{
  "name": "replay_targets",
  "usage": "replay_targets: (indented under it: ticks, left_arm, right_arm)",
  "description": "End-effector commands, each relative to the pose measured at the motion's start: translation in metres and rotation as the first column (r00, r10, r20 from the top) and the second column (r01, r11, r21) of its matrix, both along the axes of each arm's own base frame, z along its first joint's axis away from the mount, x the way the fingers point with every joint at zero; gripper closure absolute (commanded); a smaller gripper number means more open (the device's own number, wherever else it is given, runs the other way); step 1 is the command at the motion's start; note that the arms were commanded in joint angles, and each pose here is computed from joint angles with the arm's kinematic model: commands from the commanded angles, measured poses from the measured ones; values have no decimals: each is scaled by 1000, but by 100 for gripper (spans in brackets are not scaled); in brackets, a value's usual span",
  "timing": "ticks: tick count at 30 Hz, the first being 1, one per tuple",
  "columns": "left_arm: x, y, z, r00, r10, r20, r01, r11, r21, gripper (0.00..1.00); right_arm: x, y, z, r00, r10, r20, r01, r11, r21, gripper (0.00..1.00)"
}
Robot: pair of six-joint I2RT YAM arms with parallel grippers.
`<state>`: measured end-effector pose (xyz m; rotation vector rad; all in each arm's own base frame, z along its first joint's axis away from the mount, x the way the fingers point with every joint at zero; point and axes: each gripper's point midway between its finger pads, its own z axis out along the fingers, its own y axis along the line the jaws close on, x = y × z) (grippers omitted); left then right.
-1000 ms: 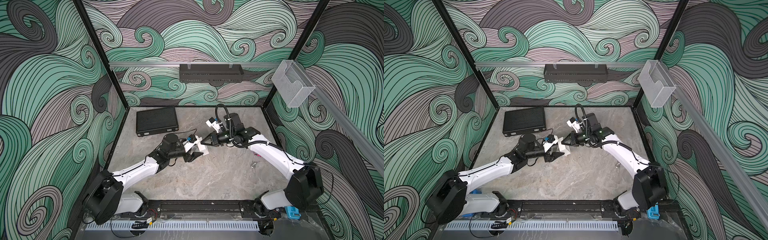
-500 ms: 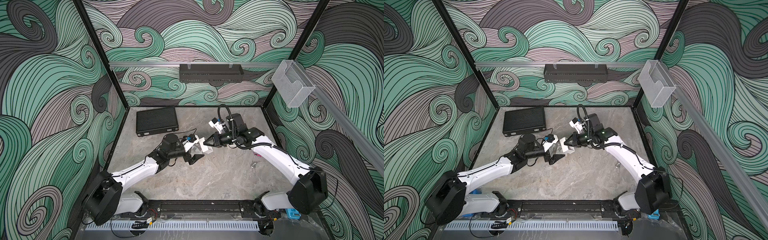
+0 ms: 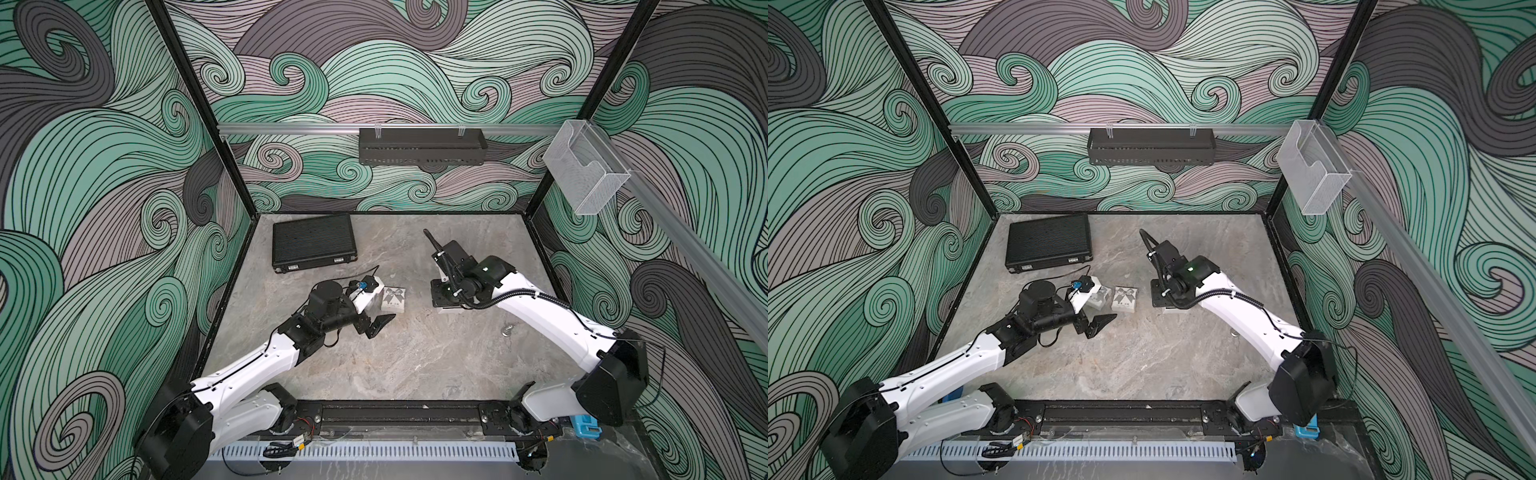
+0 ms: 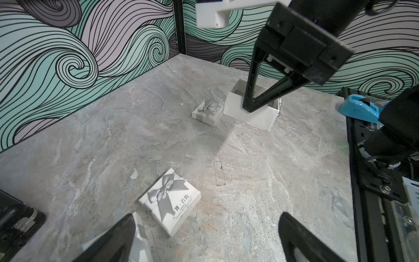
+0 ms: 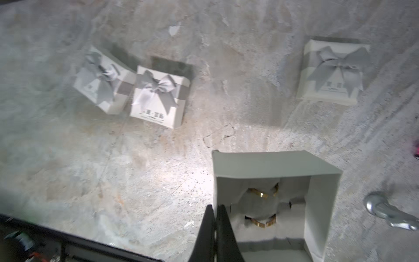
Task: Take the rings out of the lift-off lid box
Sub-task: Place the jewelry box at the center of the board.
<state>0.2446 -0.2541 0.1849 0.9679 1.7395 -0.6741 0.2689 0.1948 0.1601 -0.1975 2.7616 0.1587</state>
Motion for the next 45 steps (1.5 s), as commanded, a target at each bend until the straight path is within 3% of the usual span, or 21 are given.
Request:
replay_targets:
  ticks: [1,5,13,18,22,27,31,39,45]
  left_arm:
    - [-2,5,-1,998,41,-47,-41,999,-4,1]
    - [-1,9,-2,996,72,-57,-72,997,-10,1]
    - [3,14,-9,993,106,-52,-104,994,30,1]
    - [10,18,-18,988,142,-68,-136,988,77,1]
    - [11,19,-26,986,144,-81,-134,985,112,1]
    - [13,21,-32,985,153,-76,-142,980,137,1]
    - [12,26,-39,983,166,-77,-151,974,171,1]
    - [8,32,-40,983,179,-48,-170,974,148,1]
    - [9,36,-44,980,196,-44,-187,969,162,1]
  right_arm:
    - [7,-25,-8,991,-116,70,126,980,-156,100]
    - [7,-19,-24,994,-97,53,106,977,-186,100]
    - [1,-14,-52,997,72,6,-69,969,-238,100]
    - [-4,6,-65,954,300,-17,-298,934,-199,100]
    - [-16,17,-68,792,606,-74,-606,765,-217,100]
    - [-19,21,-63,547,836,-40,-805,512,-300,100]
    - [-46,29,-67,257,966,6,-931,249,-268,100]
    - [-76,36,-83,70,997,-23,-991,67,-113,100]
    - [-78,45,-93,35,999,1,-991,35,-130,100]
